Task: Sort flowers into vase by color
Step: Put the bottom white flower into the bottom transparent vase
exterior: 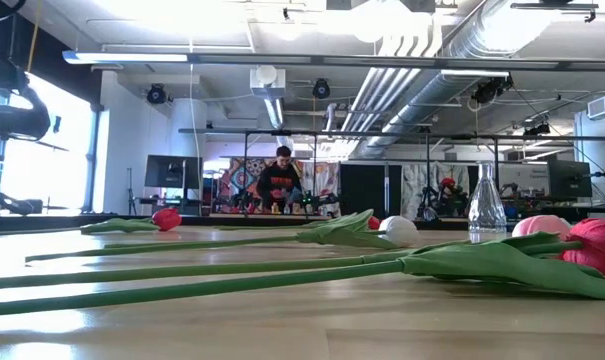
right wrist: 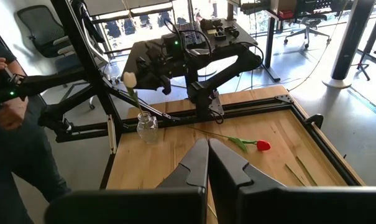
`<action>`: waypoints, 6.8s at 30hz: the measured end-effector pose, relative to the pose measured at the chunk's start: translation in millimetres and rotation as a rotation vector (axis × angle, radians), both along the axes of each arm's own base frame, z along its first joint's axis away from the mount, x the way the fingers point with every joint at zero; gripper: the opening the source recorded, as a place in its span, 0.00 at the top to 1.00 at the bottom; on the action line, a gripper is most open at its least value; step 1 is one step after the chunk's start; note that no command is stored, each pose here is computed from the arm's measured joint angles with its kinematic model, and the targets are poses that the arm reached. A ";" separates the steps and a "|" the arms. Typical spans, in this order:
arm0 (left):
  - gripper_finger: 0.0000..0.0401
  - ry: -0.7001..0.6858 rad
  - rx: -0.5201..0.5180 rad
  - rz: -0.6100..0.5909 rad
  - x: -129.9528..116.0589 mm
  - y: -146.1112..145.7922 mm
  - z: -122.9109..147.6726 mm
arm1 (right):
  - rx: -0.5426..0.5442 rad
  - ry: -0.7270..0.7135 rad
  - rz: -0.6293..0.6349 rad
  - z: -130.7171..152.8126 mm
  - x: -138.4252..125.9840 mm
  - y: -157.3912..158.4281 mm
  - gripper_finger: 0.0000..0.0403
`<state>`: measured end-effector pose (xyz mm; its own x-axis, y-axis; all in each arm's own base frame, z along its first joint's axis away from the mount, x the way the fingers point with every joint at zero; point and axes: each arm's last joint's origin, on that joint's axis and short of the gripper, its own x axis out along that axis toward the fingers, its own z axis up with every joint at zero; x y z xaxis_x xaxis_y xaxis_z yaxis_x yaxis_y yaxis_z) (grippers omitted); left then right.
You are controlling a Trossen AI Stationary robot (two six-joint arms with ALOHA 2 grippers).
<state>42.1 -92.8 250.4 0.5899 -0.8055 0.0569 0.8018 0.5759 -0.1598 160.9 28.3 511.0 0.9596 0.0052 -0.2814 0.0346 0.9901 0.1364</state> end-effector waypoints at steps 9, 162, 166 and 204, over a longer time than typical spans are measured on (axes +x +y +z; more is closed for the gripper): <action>0.68 0.015 0.055 0.046 -2.3 10.2 22.6 | 0.000 0.000 0.000 0.0 -0.1 -0.1 1.00; 0.68 0.849 0.587 0.756 320.8 37.4 -105.1 | 0.497 0.569 -0.631 -90.2 62.3 58.2 0.69; 0.68 0.845 0.585 0.758 321.9 37.3 -107.1 | 0.521 0.610 -0.731 -98.3 61.0 62.7 0.63; 0.99 0.825 0.575 0.746 325.6 36.3 -112.3 | 0.557 0.532 -0.954 -137.7 86.1 111.8 1.00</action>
